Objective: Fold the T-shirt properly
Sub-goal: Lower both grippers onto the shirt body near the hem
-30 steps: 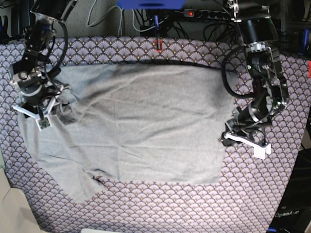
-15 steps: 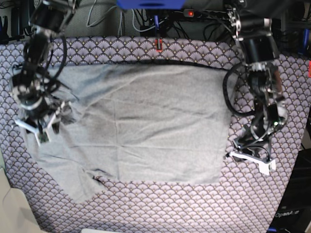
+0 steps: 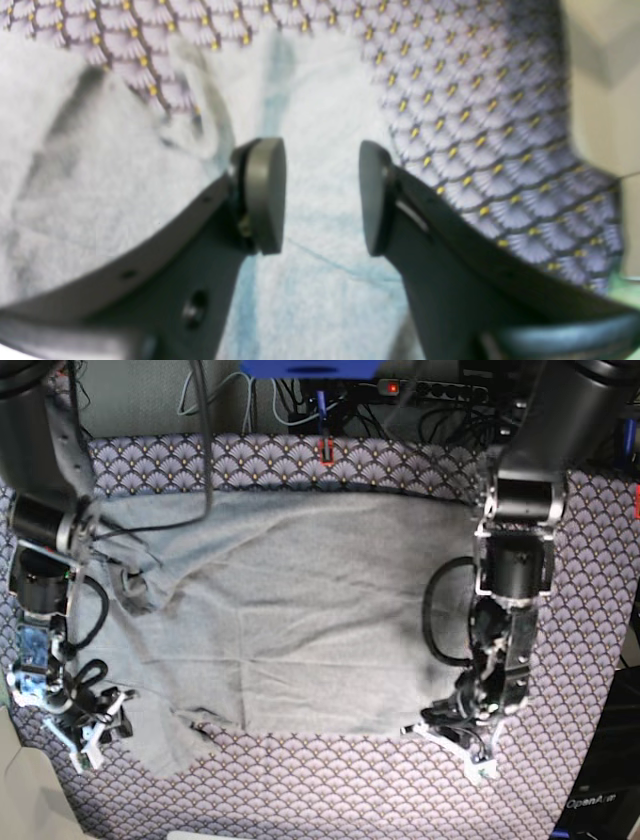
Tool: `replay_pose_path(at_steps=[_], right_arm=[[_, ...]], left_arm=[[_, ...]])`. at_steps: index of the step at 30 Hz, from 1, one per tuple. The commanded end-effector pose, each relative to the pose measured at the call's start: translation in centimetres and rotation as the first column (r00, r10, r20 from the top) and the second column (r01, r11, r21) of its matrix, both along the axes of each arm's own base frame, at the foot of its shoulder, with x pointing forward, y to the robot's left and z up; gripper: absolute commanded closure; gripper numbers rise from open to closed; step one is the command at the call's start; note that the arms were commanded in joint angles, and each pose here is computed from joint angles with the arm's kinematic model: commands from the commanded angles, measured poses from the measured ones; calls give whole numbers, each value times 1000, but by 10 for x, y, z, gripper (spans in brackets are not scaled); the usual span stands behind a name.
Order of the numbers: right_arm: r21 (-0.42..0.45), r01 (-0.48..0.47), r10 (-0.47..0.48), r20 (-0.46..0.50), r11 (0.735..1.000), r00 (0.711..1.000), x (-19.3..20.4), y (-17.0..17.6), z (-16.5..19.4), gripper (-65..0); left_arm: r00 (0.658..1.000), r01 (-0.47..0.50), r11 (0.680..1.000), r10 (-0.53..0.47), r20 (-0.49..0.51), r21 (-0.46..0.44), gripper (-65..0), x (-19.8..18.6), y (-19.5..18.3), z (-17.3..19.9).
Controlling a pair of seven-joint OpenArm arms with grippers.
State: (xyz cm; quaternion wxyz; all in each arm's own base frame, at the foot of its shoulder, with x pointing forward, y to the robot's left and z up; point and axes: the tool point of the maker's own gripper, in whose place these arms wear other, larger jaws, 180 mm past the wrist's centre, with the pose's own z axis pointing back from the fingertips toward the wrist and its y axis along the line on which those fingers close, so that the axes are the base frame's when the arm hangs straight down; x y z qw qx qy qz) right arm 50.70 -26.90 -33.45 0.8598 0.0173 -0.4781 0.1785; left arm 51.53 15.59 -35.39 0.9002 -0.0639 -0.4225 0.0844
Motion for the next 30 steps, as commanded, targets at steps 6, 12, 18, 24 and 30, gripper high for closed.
replay_pose_path(at_steps=[6, 12, 18, 24, 30], right_arm=[[58, 22, -27, 87, 998, 996, 16, -20, 27, -259], [62, 48, -53, 79, 997, 995, 15, -34, 30, -260], [55, 65, -67, 31, 996, 997, -3, -44, 6, -260], [30, 101, -100, -13, 994, 995, -22, -51, -22, -260], [37, 99, -98, -8, 994, 995, -27, -51, -27, -260]], left_arm=[[995, -13, 994, 1, 104, 111, 0, 30, 6, 16], [984, -37, 988, 9, 180, 151, 0, 33, 17, 13], [982, -42, 986, 11, 190, 161, 0, 21, 20, -4], [984, -38, 988, 11, 175, 152, 0, 16, 16, -12], [991, -35, 987, 14, 136, 155, 0, 2, 19, -32]])
